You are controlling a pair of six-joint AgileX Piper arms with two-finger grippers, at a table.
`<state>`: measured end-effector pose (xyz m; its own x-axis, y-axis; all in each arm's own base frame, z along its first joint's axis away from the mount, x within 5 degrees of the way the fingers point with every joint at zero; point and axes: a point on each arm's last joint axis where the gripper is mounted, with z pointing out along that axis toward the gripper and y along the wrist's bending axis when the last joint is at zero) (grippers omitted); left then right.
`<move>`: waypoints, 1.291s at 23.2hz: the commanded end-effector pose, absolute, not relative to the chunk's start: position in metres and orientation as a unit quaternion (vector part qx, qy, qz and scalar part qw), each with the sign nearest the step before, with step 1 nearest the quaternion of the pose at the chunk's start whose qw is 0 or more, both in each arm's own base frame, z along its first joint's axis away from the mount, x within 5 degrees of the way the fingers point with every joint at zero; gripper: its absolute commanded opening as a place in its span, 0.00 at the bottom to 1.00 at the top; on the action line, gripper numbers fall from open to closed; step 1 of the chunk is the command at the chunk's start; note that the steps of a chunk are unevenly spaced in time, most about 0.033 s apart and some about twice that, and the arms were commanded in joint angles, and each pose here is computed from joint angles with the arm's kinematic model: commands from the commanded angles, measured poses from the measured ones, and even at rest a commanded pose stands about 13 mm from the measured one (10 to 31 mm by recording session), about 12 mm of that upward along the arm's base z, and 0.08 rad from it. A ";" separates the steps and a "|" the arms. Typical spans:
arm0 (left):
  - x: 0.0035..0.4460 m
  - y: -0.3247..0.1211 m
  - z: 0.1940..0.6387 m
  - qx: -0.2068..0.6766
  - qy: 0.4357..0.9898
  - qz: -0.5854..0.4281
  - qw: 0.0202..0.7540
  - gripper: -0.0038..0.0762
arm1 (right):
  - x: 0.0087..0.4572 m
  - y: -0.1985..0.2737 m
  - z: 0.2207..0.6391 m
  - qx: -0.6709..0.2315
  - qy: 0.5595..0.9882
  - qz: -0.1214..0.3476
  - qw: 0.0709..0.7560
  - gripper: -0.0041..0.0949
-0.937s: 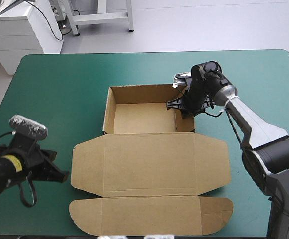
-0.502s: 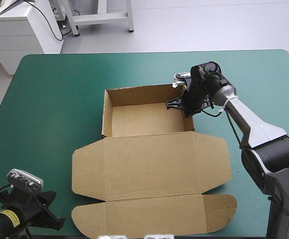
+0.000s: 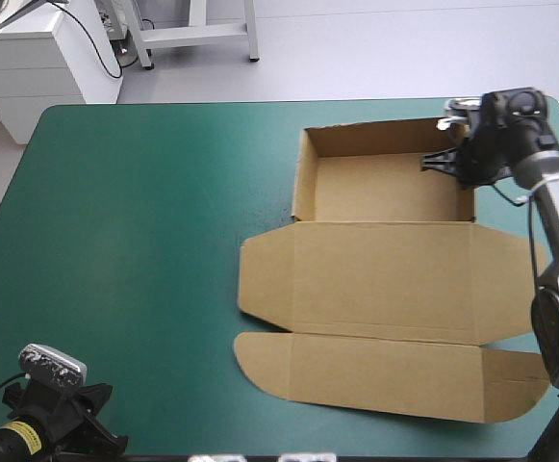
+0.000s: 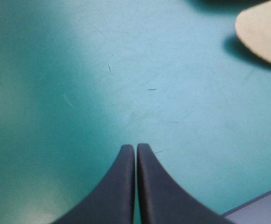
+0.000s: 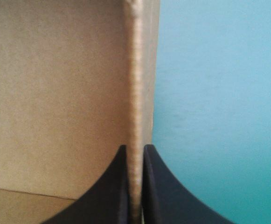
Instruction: Fold the box
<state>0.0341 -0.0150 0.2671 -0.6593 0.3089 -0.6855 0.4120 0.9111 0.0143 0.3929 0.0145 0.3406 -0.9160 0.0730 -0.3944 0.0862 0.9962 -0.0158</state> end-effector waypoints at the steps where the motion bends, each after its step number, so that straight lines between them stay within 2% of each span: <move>1: 0.038 -0.017 0.277 0.195 0.896 -0.081 0.390 0.04 | 0.366 -0.044 0.386 0.088 0.962 -0.047 0.254 0.04; 5: 0.038 -0.017 0.277 0.195 0.896 -0.081 0.390 0.04 | 0.342 -0.126 0.390 0.161 0.951 -0.087 0.249 0.04; 8: 0.038 -0.017 0.277 0.195 0.896 -0.081 0.390 0.04 | 0.330 -0.156 0.391 0.192 0.944 -0.122 0.239 0.09; 10: 0.038 -0.017 0.277 0.195 0.896 -0.081 0.390 0.04 | 0.324 -0.168 0.391 0.204 0.940 -0.146 0.232 0.22; 11: 0.038 -0.017 0.277 0.195 0.896 -0.081 0.390 0.04 | 0.323 -0.173 0.390 0.231 0.934 -0.144 0.232 0.36; 12: 0.038 -0.017 0.277 0.195 0.896 -0.081 0.390 0.04 | 0.322 -0.174 0.389 0.239 0.932 -0.137 0.234 0.44; 14: 0.038 -0.017 0.277 0.196 0.896 -0.079 0.391 0.04 | 0.321 -0.174 0.391 0.230 0.934 -0.138 0.235 0.49; 17: 0.038 -0.017 0.277 0.196 0.896 -0.079 0.391 0.04 | 0.314 -0.167 0.403 0.213 0.935 -0.130 0.253 0.49; 22: 0.038 -0.017 0.277 0.196 0.896 -0.080 0.391 0.04 | 0.289 -0.140 0.435 0.184 0.929 -0.075 0.312 0.47; 26: 0.038 -0.017 0.277 0.195 0.896 -0.083 0.390 0.04 | 0.257 -0.107 0.448 0.159 0.926 -0.028 0.341 0.36; 30: 0.038 -0.018 0.277 0.195 0.896 -0.085 0.390 0.04 | 0.218 -0.072 0.443 0.106 0.933 -0.021 0.343 0.25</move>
<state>0.0341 -0.0150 0.2671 -0.6593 0.3089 -0.6855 0.4120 0.9111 0.0143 0.2520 -0.0991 0.4310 -0.7611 0.2572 -0.5955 0.2900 0.9561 0.0423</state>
